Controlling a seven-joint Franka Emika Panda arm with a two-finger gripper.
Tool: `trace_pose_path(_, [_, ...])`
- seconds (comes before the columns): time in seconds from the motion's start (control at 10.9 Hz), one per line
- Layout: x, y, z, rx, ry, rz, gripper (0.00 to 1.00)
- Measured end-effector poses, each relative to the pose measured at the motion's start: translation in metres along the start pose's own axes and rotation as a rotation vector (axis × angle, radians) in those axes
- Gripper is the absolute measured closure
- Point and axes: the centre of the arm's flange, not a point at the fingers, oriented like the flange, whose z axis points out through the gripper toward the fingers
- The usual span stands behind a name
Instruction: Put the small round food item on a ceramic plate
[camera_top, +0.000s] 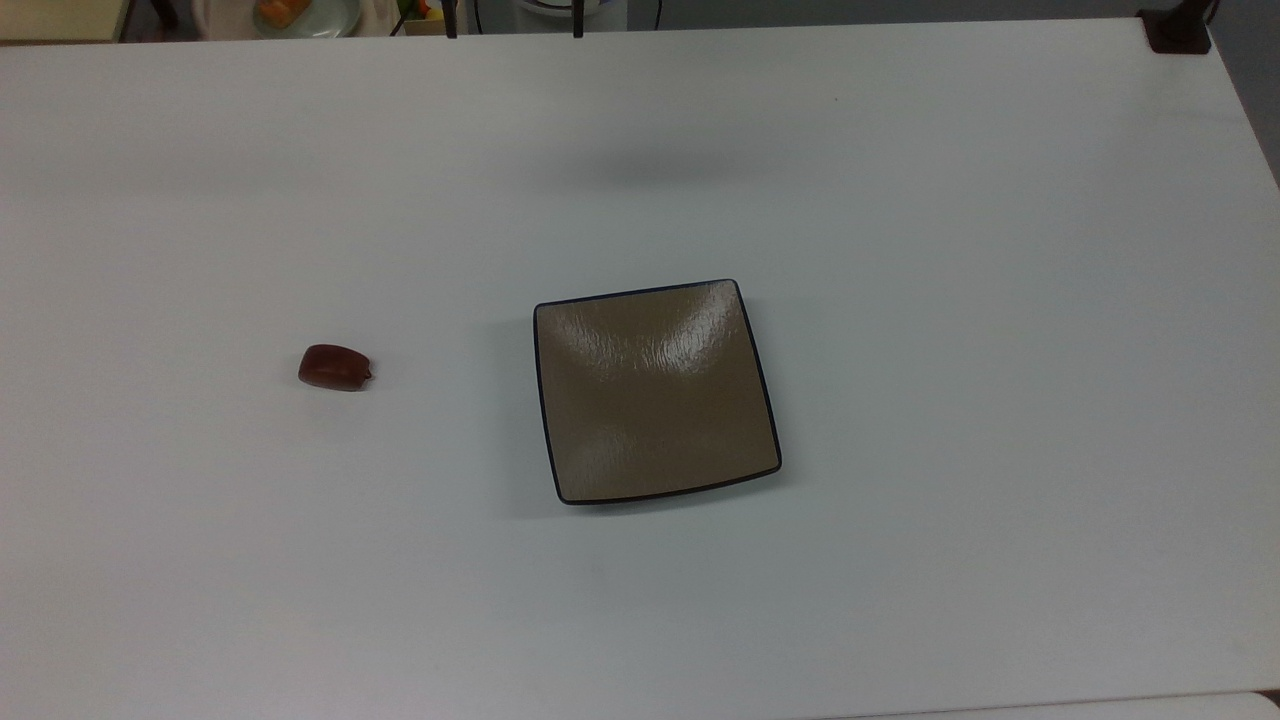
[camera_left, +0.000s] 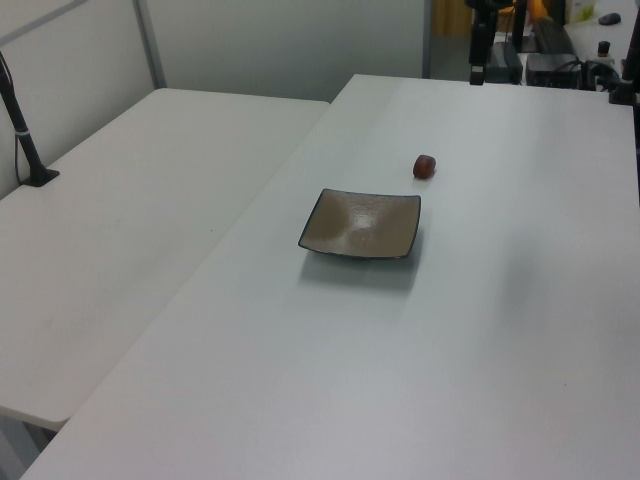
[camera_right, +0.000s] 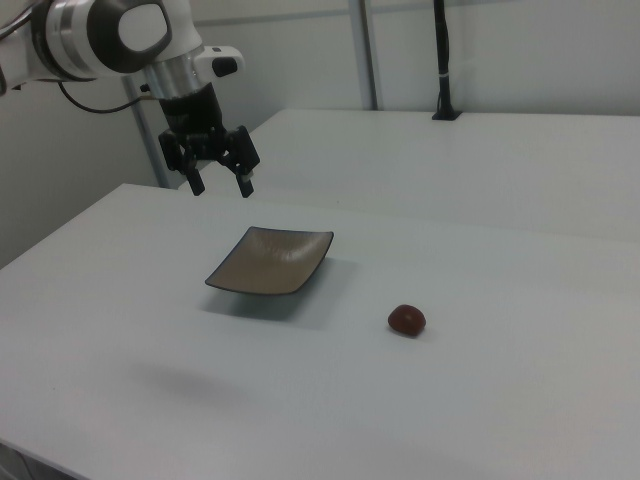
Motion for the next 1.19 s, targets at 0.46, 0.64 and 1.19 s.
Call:
trace_pose_path(0.46, [0.001, -0.001, 0.003, 0.001, -0.005, -0.003, 0.00])
trace_pose_path(0.64, [0.002, -0.001, 0.003, 0.001, -0.006, -0.004, 0.00])
trace_pose_path(1.19, [0.004, 0.000, 0.029, 0.011, -0.055, -0.304, 0.00])
